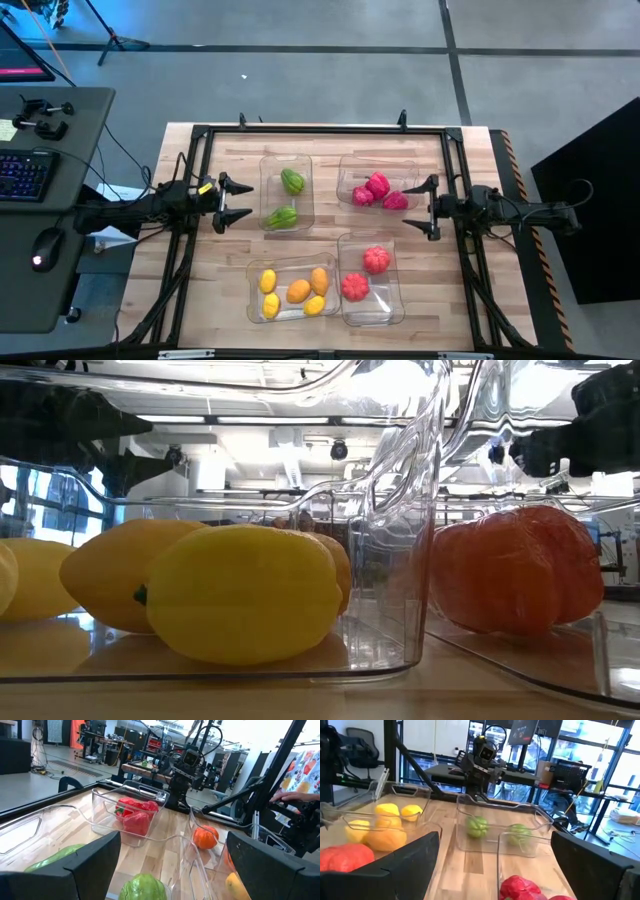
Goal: Sort produce into baskets
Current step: Return to Home Position
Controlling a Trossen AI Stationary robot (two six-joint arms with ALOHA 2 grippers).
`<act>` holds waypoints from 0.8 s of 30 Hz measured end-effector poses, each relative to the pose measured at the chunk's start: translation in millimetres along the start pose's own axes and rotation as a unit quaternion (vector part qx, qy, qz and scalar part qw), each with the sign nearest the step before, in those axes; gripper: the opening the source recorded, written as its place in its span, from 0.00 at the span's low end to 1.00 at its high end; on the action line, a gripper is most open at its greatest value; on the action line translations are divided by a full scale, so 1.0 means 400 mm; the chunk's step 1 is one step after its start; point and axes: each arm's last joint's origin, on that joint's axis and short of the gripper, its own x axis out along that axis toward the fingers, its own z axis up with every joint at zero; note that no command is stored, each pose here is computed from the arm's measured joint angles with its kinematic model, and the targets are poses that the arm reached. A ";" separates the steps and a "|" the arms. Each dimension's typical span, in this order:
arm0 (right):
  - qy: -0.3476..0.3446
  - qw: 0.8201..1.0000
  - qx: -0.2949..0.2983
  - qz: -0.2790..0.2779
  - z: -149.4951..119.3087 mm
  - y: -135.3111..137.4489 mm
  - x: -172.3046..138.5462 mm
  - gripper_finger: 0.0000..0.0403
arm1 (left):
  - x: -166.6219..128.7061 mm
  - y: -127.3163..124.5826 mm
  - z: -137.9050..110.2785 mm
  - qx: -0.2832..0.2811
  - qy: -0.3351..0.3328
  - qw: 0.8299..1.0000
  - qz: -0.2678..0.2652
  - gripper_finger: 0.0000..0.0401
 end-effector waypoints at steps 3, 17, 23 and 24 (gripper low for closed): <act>0.000 1.000 0.000 0.001 0.000 0.000 0.000 0.93 | 0.000 0.000 0.000 0.000 0.000 1.000 0.000 0.88; 0.009 1.000 0.011 0.005 -0.004 0.001 0.003 0.93 | 0.000 0.000 0.000 0.000 0.000 1.000 0.000 0.88; 0.008 1.000 0.011 0.005 -0.004 0.001 0.003 0.93 | 0.000 0.000 0.000 0.000 0.000 1.000 0.000 0.88; 0.008 1.000 0.011 0.005 -0.004 0.001 0.003 0.93 | 0.000 0.000 0.000 0.000 0.000 1.000 0.000 0.88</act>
